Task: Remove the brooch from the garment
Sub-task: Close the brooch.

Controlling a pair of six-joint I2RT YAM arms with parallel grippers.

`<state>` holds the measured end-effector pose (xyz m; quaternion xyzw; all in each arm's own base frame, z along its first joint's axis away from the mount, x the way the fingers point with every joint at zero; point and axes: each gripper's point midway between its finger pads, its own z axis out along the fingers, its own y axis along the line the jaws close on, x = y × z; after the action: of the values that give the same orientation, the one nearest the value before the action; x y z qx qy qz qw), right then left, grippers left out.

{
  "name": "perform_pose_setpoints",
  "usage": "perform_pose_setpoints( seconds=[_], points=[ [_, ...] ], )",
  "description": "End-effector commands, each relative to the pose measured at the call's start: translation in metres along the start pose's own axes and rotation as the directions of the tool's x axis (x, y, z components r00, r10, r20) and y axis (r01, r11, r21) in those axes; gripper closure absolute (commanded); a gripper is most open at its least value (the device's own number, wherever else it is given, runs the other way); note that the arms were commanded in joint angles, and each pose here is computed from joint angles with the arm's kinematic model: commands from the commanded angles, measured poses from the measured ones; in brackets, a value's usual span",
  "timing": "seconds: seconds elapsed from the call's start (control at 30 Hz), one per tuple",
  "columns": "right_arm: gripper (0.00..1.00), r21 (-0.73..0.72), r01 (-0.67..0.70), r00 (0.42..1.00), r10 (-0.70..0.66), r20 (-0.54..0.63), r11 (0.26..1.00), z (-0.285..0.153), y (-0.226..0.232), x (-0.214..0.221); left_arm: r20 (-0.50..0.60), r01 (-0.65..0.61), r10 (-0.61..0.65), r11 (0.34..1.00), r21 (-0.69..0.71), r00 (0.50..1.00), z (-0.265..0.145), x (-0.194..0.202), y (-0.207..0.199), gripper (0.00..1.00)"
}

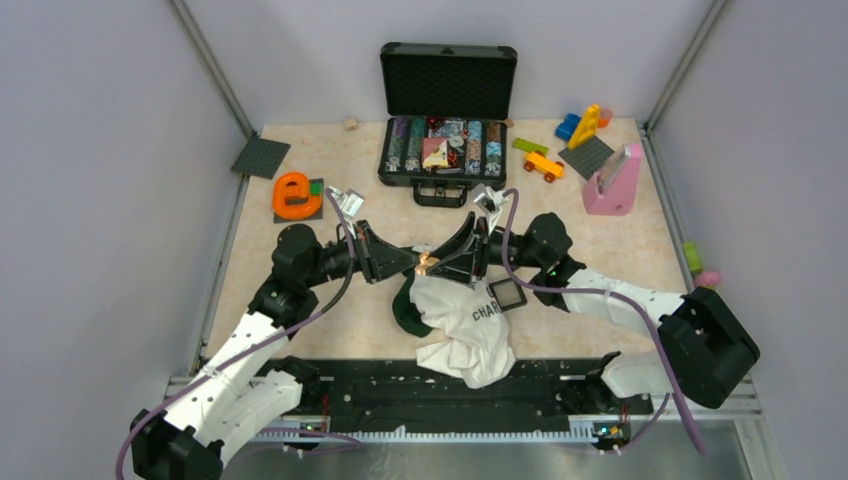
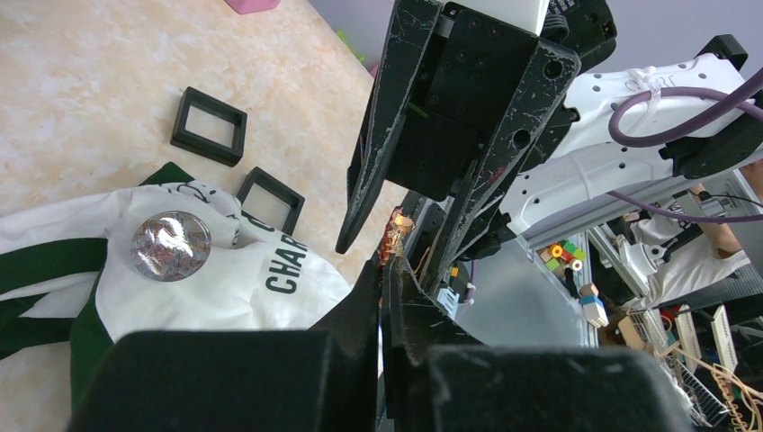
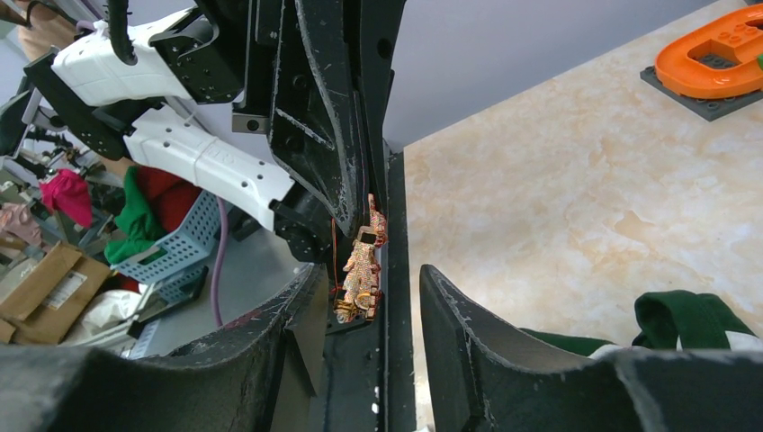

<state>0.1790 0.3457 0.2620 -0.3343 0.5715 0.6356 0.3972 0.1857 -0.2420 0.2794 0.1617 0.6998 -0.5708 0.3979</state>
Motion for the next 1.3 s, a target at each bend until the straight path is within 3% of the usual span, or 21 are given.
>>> perform_pose_setpoints(
  seconds=[0.0, 0.3, 0.53, 1.27],
  points=[
    [0.56, -0.047, 0.067, 0.997, -0.066, 0.031, 0.997, 0.008, 0.011, -0.015, 0.024, -0.043, 0.042, 0.998, 0.043, 0.999, -0.001, -0.007, -0.01, 1.0],
    [0.46, -0.054, 0.075, 0.997, -0.073, 0.038, 0.996, 0.011, 0.014, -0.018, 0.024, -0.041, 0.04, 0.998, 0.038, 0.999, 0.0, -0.006, -0.008, 1.0],
    [0.47, -0.031, 0.071, 0.996, -0.069, 0.056, 0.997, 0.014, 0.011, -0.023, 0.017, -0.039, 0.038, 0.999, 0.037, 0.999, 0.0, -0.003, -0.006, 1.0],
    [0.7, 0.12, 0.039, 0.998, -0.045, 0.047, 0.992, 0.011, -0.013, -0.017, 0.05, -0.093, 0.091, 0.995, 0.036, 0.995, -0.005, -0.011, -0.014, 1.0]
  ],
)
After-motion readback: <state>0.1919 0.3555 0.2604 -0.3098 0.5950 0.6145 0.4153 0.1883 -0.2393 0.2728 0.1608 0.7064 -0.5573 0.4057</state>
